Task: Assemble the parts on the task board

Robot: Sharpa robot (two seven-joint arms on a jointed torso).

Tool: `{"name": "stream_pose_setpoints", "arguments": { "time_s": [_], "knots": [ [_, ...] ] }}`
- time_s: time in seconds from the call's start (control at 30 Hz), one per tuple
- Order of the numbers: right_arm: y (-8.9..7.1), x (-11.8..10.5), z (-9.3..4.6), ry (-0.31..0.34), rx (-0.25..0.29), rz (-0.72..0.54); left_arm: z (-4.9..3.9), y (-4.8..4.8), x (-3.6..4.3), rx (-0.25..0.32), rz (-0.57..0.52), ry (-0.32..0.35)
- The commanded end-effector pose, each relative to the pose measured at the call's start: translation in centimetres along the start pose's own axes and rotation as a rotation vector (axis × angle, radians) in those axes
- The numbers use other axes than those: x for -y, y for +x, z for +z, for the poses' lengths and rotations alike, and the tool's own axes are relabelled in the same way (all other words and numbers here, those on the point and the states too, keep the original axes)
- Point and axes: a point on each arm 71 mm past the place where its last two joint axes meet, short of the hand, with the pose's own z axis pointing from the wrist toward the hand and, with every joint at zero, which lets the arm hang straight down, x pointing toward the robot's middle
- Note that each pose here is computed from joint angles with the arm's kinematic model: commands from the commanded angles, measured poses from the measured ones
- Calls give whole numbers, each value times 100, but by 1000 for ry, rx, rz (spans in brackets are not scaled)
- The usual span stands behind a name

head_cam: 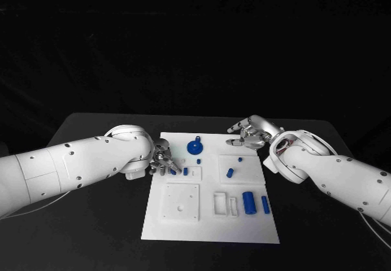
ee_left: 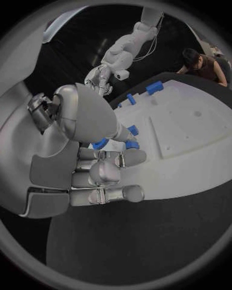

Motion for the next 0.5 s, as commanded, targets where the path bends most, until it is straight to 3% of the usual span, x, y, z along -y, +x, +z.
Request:
{"name": "stream_pose_setpoints", "arguments": {
  "time_s": [0.03, 0.5],
  "knots": [
    [9, -10, -2, -10, -10, -3, 69, 214, -137, -72, 61, -85],
    [12, -10, -1, -10, -10, -2, 66, 216, -143, -75, 63, -85]
  ]
}}
